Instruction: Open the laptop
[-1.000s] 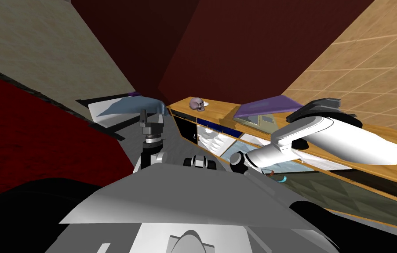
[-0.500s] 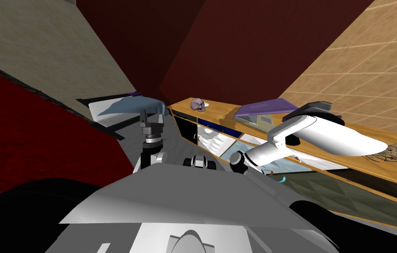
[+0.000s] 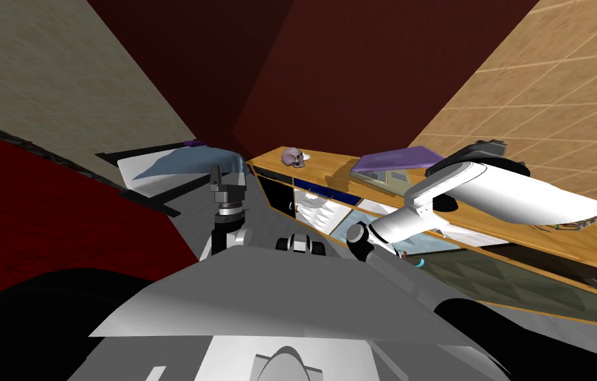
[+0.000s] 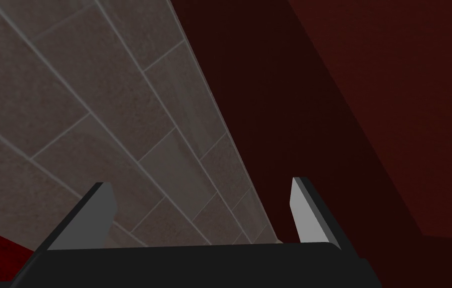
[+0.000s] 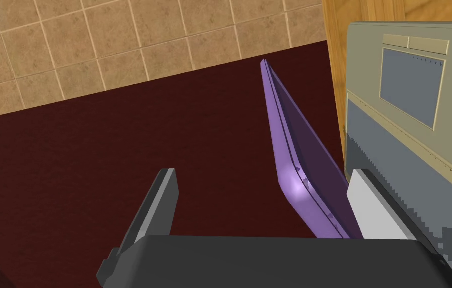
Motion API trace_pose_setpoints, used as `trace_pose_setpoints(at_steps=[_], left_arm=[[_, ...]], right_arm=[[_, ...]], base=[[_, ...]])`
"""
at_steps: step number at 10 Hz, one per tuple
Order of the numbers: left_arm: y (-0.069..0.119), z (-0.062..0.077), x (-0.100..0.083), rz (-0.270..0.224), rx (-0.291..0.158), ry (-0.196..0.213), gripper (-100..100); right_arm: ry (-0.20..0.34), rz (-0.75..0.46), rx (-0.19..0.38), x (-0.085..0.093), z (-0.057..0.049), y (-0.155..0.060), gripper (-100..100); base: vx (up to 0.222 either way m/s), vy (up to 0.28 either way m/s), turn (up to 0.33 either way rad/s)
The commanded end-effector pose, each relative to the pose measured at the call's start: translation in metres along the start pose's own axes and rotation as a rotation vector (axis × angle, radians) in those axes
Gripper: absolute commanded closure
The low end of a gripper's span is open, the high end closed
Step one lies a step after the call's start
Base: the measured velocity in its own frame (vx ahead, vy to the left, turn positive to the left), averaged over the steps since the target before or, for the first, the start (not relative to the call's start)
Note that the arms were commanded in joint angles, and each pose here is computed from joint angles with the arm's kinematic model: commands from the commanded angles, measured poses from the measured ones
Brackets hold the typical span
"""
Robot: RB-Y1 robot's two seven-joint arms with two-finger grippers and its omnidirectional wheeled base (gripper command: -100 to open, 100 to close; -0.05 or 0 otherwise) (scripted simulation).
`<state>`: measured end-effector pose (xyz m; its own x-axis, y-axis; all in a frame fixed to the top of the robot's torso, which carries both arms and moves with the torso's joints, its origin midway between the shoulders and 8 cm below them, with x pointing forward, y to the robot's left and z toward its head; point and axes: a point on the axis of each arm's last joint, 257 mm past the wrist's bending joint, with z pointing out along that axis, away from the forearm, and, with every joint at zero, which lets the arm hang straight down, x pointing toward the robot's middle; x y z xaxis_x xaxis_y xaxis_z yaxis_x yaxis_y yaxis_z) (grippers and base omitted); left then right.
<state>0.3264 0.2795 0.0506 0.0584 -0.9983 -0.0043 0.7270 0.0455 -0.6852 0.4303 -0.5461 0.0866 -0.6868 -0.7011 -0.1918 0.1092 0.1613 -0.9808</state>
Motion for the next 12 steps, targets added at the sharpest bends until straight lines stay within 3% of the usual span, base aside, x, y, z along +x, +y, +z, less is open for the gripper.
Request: trace_pose_setpoints(at_steps=[1,5,6,7,12], left_arm=[[0.000,0.000,0.000,0.000,0.000,0.000,0],[0.000,0.000,0.000,0.000,0.000,0.000,0],[0.000,0.000,0.000,0.000,0.000,0.000,0],[0.000,0.000,0.000,0.000,0.000,0.000,0],[0.000,0.000,0.000,0.000,0.000,0.000,0]], right_arm=[[-0.007,-0.001,-0.001,-0.003,-0.002,-0.014,-100],[-0.017,-0.001,-0.003,-0.005,-0.008,-0.035,-100],[-0.015,-0.001,-0.005,-0.004,-0.007,-0.031,-100],[-0.015,-0.002,-0.008,-0.004,-0.007,-0.031,0],[-0.015,-0.002,-0.007,-0.004,-0.007,-0.031,0]], base=[[0.022,0.009,-0.028],[0.023,0.008,-0.024],[0.011,0.002,-0.005],[0.000,0.000,0.000],[0.000,0.000,0.000]])
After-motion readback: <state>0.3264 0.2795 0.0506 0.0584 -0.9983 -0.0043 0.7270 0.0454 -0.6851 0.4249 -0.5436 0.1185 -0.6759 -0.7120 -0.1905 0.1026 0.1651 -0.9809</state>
